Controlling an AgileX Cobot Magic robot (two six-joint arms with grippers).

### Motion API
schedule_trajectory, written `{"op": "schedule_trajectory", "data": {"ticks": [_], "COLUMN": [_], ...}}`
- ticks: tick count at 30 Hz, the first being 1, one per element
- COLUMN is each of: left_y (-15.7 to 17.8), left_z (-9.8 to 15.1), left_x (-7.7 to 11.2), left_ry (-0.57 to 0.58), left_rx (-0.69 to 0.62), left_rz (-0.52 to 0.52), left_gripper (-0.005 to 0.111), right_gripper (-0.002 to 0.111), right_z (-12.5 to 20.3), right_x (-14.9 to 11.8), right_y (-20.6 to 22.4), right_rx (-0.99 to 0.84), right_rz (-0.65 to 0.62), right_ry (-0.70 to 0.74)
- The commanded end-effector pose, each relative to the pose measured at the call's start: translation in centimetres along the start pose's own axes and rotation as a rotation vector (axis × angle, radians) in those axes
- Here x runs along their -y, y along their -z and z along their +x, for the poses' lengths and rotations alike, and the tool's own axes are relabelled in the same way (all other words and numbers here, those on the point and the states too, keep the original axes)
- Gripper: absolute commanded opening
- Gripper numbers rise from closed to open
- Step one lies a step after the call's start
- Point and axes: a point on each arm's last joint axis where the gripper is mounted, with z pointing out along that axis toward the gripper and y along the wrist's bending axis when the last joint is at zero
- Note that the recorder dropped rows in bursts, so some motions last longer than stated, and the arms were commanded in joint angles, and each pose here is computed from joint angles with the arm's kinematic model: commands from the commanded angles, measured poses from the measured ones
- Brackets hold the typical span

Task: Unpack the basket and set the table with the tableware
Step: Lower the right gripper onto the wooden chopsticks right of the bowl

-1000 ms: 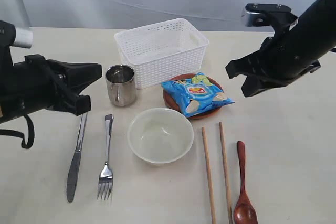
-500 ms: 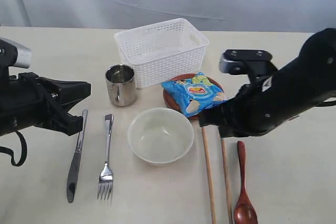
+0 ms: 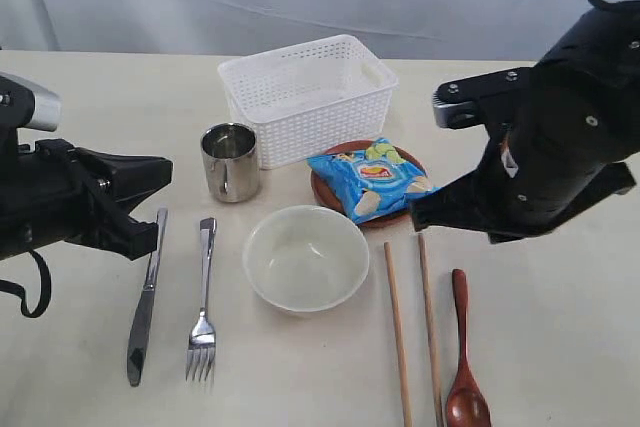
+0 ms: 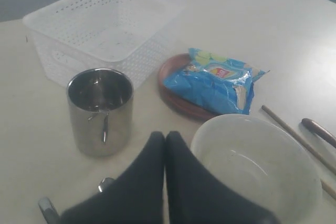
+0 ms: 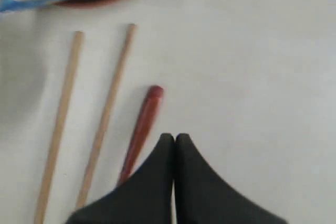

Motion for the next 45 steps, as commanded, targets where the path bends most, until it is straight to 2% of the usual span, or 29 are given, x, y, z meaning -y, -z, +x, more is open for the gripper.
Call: {"op": "schedule_trajectory", "data": {"ticks": [1, 7, 9, 13, 15, 23, 45], "left_y": [0.1, 0.1, 0.1, 0.1, 0.1, 0.1, 0.1], "left_z": [0.0, 0.0, 0.0, 0.0, 0.0, 0.0, 0.0], "left_x": [-0.1, -0.1, -0.1, -0.1, -0.1, -0.1, -0.1], "left_ry": [0.004, 0.004, 0.004, 0.004, 0.004, 0.001, 0.001], "left_rx": [0.005, 0.005, 0.005, 0.005, 0.005, 0.005, 0.005], "left_rz": [-0.006, -0.006, -0.006, -0.006, -0.006, -0.006, -0.006], "left_gripper": [0.0, 0.0, 0.0, 0.0, 0.0, 0.0, 0.0], "right_gripper": [0.0, 0.001, 0.006, 0.025, 0.029, 0.027, 0.027], "right_z": [0.4, 0.1, -0.1, -0.3, -0.1, -0.4, 0.2], "right_x": [0.0, -1.8, -2.3, -2.9, -3.1, -4.0, -4.6], "right_y": [0.3, -1.8, -2.6, -4.3, -5.0, -7.4, -10.7], "right_rx": [-0.084, -0.11, -0.099, -0.11, -0.133, -0.123, -0.18], "right_rz": [0.023, -0.089, -0.112, -0.115, -0.105, -0.124, -0.096], "right_ry": [-0.04, -0.054, -0.063, -0.058, -0.053, -0.07, -0.119]}}
